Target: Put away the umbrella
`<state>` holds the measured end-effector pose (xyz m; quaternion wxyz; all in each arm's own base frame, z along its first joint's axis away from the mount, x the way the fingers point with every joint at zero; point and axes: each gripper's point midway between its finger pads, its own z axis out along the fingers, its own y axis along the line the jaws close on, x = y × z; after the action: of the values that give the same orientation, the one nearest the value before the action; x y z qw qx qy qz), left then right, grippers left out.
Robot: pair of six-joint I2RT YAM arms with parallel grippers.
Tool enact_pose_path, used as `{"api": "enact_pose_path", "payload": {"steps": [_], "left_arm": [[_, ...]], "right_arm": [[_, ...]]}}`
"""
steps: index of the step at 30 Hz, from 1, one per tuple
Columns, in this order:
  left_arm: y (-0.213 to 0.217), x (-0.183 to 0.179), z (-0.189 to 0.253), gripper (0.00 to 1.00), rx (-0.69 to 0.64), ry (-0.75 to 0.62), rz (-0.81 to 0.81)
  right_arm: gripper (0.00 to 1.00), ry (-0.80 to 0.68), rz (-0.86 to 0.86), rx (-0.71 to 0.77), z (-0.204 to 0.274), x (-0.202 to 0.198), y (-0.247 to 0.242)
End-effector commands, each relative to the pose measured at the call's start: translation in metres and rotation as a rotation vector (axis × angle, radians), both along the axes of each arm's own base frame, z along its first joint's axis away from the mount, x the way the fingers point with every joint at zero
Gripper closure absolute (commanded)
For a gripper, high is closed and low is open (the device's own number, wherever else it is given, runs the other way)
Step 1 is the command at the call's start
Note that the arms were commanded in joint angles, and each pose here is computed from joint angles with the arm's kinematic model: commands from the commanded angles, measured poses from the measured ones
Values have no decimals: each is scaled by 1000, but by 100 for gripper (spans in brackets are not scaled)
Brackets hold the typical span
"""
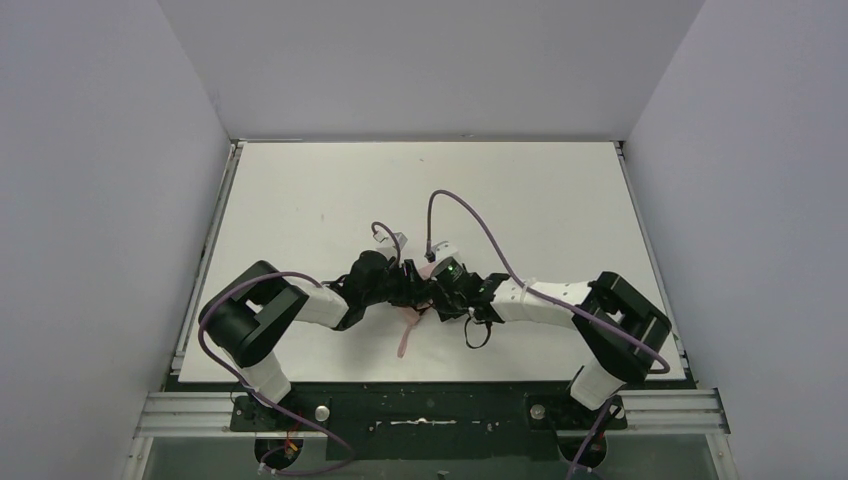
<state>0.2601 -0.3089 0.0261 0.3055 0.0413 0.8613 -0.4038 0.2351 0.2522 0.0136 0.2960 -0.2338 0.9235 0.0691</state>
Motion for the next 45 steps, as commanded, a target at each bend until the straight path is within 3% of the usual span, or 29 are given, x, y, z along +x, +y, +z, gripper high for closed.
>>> {"api": "enact_pose_path", "payload": {"steps": [1, 13, 24, 30, 45], "left_arm": [[18, -31, -44, 100, 119, 134, -25], [18, -31, -44, 100, 118, 135, -27], [19, -32, -45, 100, 121, 140, -27], [21, -32, -46, 100, 128, 144, -19], [47, -15, -40, 100, 221, 120, 94]], "right_arm": [[55, 9, 52, 41, 2, 4, 16], [57, 60, 19, 13, -12, 7, 3], [77, 126, 18, -70, -31, -2, -11], [100, 129, -28, -102, -36, 0, -22], [100, 247, -114, -78, -29, -16, -56]]}}
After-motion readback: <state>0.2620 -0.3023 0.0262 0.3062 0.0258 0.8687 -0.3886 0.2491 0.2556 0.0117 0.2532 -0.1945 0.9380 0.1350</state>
